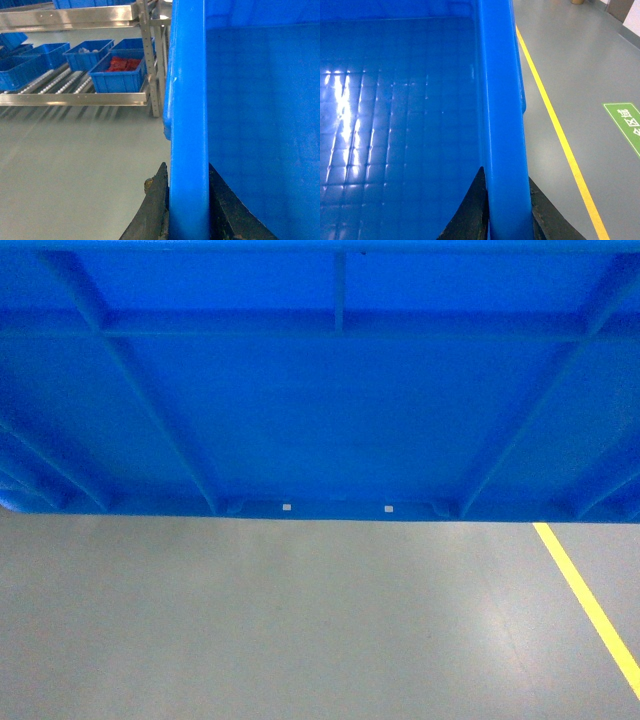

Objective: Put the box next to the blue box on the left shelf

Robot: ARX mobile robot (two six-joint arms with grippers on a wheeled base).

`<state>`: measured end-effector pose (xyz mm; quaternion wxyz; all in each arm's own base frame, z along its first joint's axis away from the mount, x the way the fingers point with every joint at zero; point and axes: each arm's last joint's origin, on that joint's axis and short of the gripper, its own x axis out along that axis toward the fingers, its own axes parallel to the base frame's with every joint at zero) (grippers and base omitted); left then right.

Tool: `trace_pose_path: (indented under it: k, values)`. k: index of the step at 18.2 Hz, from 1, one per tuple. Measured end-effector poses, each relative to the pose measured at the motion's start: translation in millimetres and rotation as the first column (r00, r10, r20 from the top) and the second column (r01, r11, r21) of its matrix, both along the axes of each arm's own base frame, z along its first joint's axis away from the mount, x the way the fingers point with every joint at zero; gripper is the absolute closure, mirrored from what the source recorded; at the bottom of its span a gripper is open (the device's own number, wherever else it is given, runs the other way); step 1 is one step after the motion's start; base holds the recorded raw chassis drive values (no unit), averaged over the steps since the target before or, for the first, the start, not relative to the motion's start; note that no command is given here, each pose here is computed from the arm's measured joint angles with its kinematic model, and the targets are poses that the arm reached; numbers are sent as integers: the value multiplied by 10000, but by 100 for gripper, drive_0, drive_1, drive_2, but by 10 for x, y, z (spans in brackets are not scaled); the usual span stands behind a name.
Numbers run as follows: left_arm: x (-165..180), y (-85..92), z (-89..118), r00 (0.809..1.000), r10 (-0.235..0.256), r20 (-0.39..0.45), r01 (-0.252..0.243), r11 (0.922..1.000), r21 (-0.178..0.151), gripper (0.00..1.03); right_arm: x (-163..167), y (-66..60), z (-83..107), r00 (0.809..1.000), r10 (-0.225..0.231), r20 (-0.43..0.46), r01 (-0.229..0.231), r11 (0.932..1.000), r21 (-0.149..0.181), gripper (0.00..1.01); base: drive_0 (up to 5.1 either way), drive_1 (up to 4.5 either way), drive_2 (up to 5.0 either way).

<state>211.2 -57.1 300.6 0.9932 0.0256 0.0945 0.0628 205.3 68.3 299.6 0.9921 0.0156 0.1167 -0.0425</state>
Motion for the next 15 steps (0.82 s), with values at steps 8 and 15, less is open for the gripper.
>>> trace_pose_path:
  k: [8,15]
  values:
    - [2,-1,1,10000,0,14,0,10000,-5,91,-1,0,1,10000,0,7,0,10000,3,91,-4,415,-422]
    - [1,-1,0,10000,-7,7,7,10000,-4,91,0,0,-1,10000,-4,-10,4,10000,-5,91,-2,418,-422]
